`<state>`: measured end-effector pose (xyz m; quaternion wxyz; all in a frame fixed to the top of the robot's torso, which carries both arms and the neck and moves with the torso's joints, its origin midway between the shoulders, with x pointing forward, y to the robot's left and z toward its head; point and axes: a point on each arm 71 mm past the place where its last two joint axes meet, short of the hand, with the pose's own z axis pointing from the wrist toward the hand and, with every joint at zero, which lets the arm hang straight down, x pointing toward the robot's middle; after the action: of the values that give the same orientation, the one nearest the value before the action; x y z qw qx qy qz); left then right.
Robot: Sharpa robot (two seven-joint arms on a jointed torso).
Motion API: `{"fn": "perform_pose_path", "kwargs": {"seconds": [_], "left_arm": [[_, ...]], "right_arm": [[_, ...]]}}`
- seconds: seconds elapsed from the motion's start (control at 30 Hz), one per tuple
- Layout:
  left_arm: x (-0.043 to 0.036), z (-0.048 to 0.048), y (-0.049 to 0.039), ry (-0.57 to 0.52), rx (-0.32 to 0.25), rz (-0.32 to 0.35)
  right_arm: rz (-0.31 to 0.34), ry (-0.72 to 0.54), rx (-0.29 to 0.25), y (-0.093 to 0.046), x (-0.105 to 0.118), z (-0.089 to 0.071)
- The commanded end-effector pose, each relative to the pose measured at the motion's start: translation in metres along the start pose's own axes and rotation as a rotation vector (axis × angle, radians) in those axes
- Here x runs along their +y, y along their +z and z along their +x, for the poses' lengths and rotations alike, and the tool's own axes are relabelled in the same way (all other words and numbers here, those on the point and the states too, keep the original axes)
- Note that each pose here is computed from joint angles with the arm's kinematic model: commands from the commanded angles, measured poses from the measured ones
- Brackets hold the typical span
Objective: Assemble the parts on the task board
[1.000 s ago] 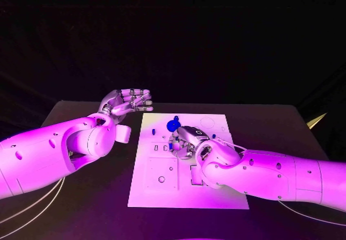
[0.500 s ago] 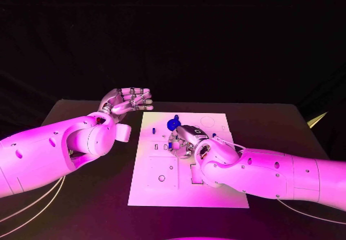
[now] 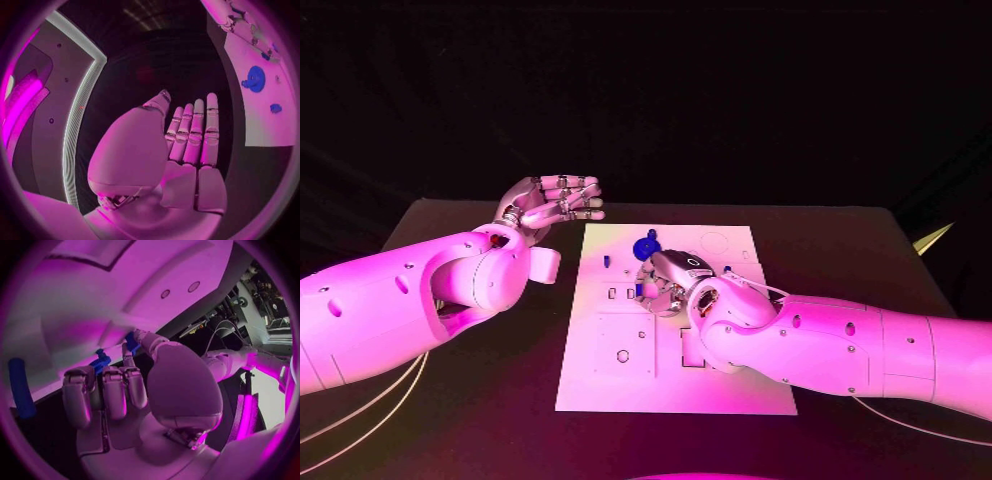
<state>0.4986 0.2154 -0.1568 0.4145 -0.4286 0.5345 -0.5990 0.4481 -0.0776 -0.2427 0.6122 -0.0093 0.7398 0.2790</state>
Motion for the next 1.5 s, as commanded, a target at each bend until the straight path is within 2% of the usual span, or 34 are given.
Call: {"fn": "perform_pose_path", "kwargs": {"seconds": [0.03,0.37,0.63,1.1,1.3,1.5], "left_arm": [[-0.0012,0.0019,0.0001,-0.007,0.018,0.007],[-0.0012,0.0012,-0.0001,-0.006,0.017,0.006],[-0.0012,0.0005,-0.0003,-0.006,0.016,0.005],[-0.0007,-0.0015,-0.0002,0.003,0.013,-0.001],[0.0018,-0.0032,0.0009,0.052,0.026,-0.027],[0.0086,-0.0036,0.0033,0.143,0.067,-0.102]], "right_arm": [[-0.004,-0.026,0.030,0.000,0.000,0.004],[-0.009,-0.028,0.036,0.000,0.000,0.004],[-0.020,-0.020,0.020,-0.001,0.001,0.003],[-0.057,0.017,-0.051,-0.008,0.003,-0.004],[-0.116,0.086,-0.131,-0.019,0.001,-0.025],[-0.162,0.235,-0.192,-0.026,-0.017,-0.064]]}}
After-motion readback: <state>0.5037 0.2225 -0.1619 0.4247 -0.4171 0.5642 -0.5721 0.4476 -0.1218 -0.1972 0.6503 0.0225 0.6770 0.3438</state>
